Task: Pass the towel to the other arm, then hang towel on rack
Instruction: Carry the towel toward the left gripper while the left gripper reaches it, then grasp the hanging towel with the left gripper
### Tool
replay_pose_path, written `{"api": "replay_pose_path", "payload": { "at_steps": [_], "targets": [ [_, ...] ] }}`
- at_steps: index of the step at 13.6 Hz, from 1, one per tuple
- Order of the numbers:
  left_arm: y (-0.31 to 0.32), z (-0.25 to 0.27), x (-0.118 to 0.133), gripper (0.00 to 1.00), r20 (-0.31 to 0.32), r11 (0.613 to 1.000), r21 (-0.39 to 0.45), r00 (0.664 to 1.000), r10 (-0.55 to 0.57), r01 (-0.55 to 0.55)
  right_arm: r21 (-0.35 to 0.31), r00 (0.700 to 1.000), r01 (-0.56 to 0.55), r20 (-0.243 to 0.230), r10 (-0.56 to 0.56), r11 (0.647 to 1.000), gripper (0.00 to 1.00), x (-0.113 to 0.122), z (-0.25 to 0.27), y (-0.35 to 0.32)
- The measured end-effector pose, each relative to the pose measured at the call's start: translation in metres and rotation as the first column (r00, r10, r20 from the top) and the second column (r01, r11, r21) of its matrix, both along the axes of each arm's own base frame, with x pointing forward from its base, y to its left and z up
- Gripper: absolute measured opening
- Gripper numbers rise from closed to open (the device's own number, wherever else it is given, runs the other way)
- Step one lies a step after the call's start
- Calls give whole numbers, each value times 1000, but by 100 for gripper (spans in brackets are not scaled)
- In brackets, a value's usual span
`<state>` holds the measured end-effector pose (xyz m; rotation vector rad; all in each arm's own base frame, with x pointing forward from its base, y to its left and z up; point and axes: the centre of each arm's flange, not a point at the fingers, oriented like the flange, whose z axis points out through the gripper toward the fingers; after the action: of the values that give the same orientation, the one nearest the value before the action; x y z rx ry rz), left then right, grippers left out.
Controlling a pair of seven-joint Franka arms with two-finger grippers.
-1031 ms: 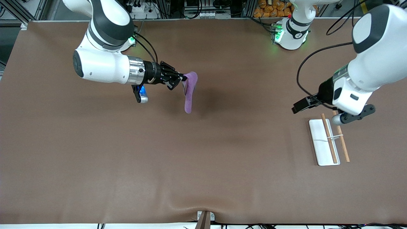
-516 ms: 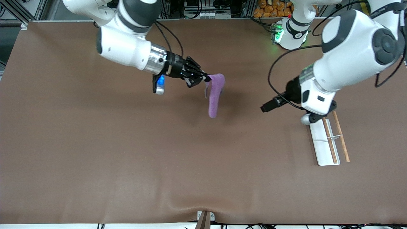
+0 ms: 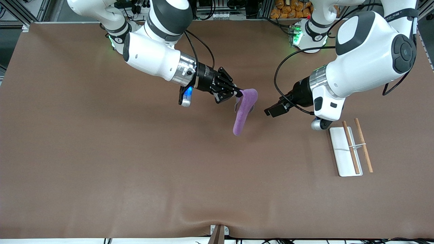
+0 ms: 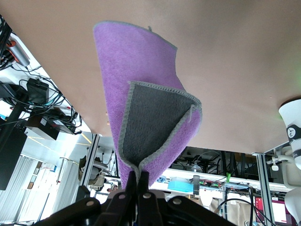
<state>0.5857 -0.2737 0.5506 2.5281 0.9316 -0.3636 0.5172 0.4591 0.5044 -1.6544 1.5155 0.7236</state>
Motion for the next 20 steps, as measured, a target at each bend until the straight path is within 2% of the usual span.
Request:
{"api": "replay_pose_path", "payload": {
  "at_steps": [5,6,11,13,16,20],
  "targets": [
    [-28,-12,-9,74,-59,1000,11,998,27,-26,14,999,-31,8,31,999,3,-15,10,19],
    [-34,-15,-11,70,-65,1000,12,998,23,-22,15,999,-37,8,37,999,3,-18,11,23],
    [-46,-14,-17,66,-68,1000,12,998,11,-10,23,998,-51,24,51,998,3,-23,20,30],
    [-52,-16,-23,62,-84,1000,19,996,-9,11,7,997,-61,46,60,998,3,-23,22,30],
    [-53,-20,-30,59,-132,998,39,991,-37,42,-52,990,-98,101,103,994,3,-27,22,35],
    [-52,-22,-36,53,-171,996,55,983,-60,70,-70,986,-115,117,123,991,3,-31,21,39]
  ]
}}
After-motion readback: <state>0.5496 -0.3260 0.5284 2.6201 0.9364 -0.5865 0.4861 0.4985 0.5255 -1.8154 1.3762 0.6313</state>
